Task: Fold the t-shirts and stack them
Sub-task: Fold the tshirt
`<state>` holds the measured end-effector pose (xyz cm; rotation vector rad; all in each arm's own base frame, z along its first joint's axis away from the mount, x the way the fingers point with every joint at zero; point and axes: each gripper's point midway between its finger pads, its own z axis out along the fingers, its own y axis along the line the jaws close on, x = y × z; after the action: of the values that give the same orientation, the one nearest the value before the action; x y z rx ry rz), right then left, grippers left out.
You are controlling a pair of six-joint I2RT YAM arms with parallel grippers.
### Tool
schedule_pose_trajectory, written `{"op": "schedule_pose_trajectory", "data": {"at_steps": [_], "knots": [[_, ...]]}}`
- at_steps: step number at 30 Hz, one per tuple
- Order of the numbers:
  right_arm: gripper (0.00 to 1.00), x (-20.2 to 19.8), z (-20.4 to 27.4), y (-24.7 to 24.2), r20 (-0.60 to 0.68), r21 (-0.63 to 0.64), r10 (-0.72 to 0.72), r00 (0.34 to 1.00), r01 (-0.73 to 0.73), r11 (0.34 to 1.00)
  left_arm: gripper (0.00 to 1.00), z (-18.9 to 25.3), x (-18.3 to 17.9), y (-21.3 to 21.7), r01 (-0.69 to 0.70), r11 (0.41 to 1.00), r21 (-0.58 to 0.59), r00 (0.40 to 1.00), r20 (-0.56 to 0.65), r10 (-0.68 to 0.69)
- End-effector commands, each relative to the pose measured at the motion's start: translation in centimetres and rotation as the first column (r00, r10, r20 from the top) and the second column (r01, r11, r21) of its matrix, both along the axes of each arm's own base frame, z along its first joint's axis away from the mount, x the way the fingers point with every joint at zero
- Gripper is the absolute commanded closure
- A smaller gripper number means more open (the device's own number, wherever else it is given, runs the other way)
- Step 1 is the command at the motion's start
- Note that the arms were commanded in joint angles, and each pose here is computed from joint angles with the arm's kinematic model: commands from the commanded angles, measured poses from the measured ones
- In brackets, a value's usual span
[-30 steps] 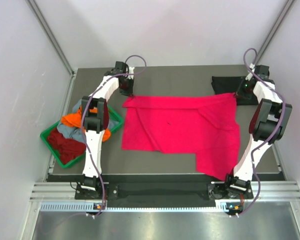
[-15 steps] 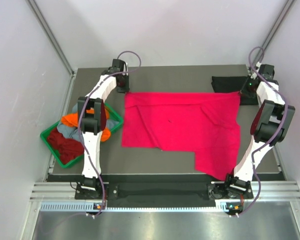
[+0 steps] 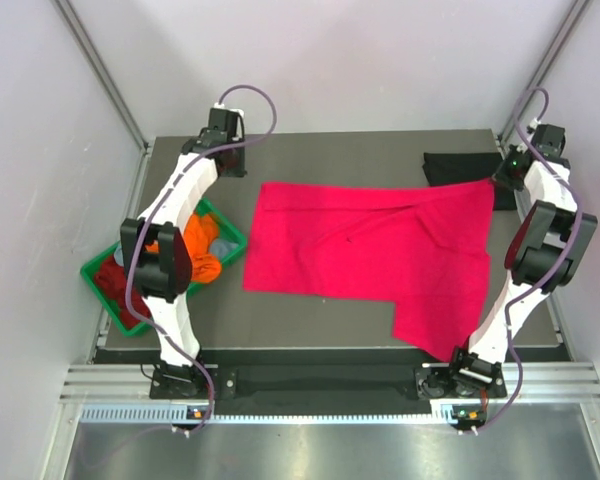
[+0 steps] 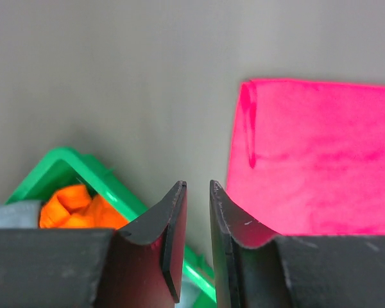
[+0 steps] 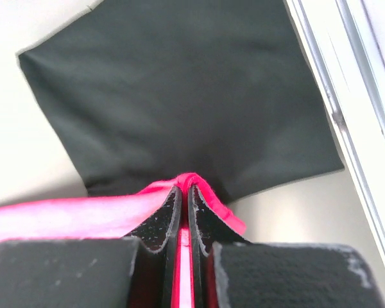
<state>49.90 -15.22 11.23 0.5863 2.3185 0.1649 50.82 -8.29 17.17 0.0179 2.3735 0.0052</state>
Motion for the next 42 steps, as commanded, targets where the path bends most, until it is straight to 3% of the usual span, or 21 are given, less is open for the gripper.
{"op": "schedule_pose_trajectory", "data": {"at_steps": [1, 6, 9, 10, 13, 19, 25, 28, 29, 31, 37, 42], "knots": [[1.00, 2.3, 2.4, -0.6, 0.090, -0.009, 0.011, 0.996, -0.010, 1.000, 0.74, 2.1, -2.4, -1.9, 0.060, 0.996, 0.061, 0.998, 0.033, -0.062], [0.96, 2.9, 2.7, -0.3, 0.078, 0.008, 0.038, 0.996, -0.039, 0.999, 0.74, 0.7, -5.9, -5.1, 0.138, 0.988, 0.063, 0.990, 0.004, -0.139], [0.81, 2.1, 3.5, 0.2, 0.070, 0.033, 0.020, 0.997, -0.022, 0.999, 0.75, -0.1, -6.6, -6.8, 0.183, 0.983, -0.018, 0.983, -0.032, -0.183], [0.70, 1.8, 3.9, 0.4, 0.069, 0.045, 0.009, 0.998, -0.012, 0.999, 0.75, -0.3, -7.1, -7.2, 0.185, 0.982, -0.040, 0.981, -0.056, -0.187], [0.61, 0.3, 5.3, 0.5, 0.048, 0.061, -0.064, 0.997, 0.061, 0.996, 0.75, -0.5, -8.3, -9.2, 0.255, 0.957, -0.136, 0.959, -0.092, -0.269], [0.58, -4.5, 6.6, 1.4, -0.068, 0.111, -0.235, 0.970, 0.241, 0.964, 0.82, -1.5, -10.1, -11.6, 0.264, 0.920, -0.289, 0.941, -0.134, -0.311], [0.58, -9.0, 5.0, 7.2, -0.131, 0.135, -0.163, 0.978, 0.180, 0.974, 0.88, -4.4, -11.1, -12.7, 0.207, 0.904, -0.374, 0.933, -0.202, -0.297], [0.58, -11.5, 3.5, 10.8, -0.160, 0.140, -0.109, 0.981, 0.132, 0.981, 0.88, -6.9, -12.6, -11.4, 0.142, 0.937, -0.321, 0.942, -0.247, -0.227], [0.59, -13.3, 1.4, 12.0, -0.213, 0.151, -0.099, 0.972, 0.133, 0.980, 0.86, -6.6, -13.0, -11.0, 0.133, 0.943, -0.305, 0.950, -0.231, -0.209], [0.59, -14.5, 1.3, 15.0, -0.189, 0.160, -0.049, 0.981, 0.080, 0.984, 0.83, -7.1, -13.2, -10.1, 0.100, 0.955, -0.278, 0.966, -0.204, -0.161], [0.63, -21.5, -5.0, 20.7, -0.326, 0.173, 0.039, 0.945, 0.019, 0.985, 0.85, -10.3, -16.3, -8.3, 0.051, 0.979, -0.199, 0.955, -0.277, -0.106], [0.64, -24.8, -7.8, 21.0, -0.426, 0.079, 0.023, 0.904, 0.012, 0.997, 0.86, -12.4, -18.1, -6.0, 0.001, 0.997, -0.079, 0.949, -0.314, -0.026]]}}
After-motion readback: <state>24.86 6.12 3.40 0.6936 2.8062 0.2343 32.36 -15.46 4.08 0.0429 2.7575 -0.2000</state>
